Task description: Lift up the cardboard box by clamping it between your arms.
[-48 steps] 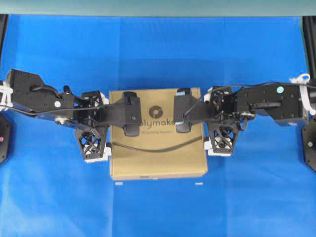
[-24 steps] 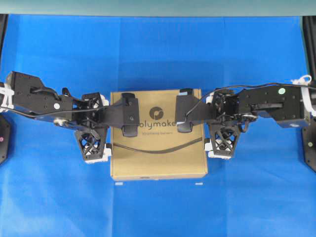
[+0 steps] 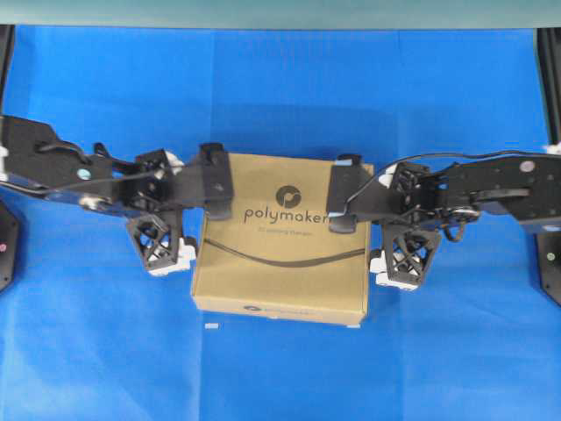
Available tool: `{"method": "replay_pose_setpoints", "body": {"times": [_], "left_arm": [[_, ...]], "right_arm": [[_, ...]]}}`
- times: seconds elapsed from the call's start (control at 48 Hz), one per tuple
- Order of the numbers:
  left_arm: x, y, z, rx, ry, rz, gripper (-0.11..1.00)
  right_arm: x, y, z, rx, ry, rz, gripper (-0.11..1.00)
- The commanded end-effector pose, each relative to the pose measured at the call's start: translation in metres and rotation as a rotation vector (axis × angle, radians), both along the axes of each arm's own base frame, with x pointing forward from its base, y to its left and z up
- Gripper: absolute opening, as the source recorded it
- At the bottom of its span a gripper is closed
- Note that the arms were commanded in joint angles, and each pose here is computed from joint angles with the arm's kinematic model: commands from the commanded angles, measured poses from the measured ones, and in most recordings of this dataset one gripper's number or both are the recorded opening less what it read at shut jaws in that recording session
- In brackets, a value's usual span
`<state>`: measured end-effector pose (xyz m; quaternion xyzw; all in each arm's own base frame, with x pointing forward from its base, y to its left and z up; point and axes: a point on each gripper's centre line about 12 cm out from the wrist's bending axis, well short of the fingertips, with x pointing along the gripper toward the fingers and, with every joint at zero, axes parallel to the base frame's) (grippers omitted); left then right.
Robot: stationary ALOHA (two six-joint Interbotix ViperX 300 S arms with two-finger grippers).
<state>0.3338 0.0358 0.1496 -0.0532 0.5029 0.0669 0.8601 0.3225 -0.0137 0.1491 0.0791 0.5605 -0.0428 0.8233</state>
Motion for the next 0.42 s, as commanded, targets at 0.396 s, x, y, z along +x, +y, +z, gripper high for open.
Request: {"method": "replay_pose_setpoints", "body": {"times": [0.396], "left_arm": [[-0.014, -0.013, 0.026, -0.006, -0.098, -0.016, 0.86]], "right_arm": [[-0.020, 0.003, 0.030, 0.031, -0.116, -0.059, 0.98]]}}
